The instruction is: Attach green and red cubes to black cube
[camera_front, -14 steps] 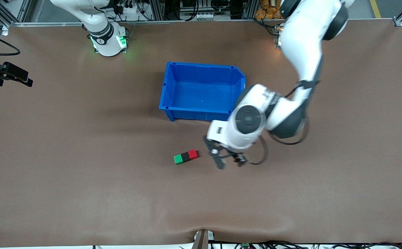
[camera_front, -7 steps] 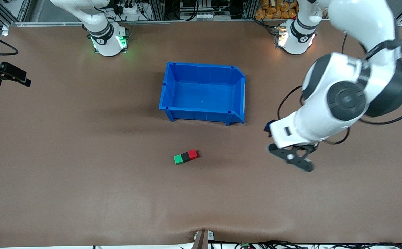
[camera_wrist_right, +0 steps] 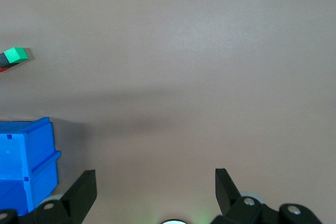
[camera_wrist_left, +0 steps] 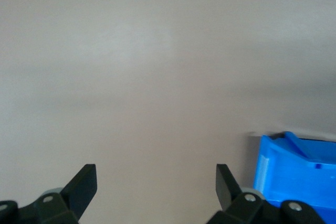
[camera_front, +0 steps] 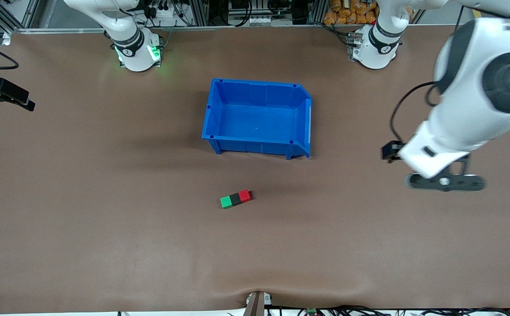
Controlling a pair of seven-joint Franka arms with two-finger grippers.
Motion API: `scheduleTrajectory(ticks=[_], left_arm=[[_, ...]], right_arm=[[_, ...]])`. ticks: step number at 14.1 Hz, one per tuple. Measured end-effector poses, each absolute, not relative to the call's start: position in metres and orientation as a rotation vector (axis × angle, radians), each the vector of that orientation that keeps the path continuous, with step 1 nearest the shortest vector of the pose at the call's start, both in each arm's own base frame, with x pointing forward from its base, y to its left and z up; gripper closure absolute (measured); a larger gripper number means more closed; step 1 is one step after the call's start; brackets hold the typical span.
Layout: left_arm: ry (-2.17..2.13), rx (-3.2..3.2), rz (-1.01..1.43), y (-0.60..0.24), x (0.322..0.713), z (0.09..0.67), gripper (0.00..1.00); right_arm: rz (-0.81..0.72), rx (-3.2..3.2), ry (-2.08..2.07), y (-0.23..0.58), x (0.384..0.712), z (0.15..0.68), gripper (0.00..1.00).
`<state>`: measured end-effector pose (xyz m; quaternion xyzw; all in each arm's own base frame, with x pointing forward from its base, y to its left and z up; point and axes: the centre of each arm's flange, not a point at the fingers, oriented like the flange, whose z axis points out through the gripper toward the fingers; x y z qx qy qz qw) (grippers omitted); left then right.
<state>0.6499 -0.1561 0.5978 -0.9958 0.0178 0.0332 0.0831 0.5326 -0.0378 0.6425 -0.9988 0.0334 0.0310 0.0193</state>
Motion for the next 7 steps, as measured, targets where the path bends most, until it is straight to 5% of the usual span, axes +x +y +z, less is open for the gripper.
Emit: scheduleTrajectory(ticks=[7], left_arm=[[-0.054,-2.965,0.115,-0.101,0.604,0.642,0.00]], right_arm=[[0.103,-3.100,0.105,-0.038,0.533,0.641,0.00]])
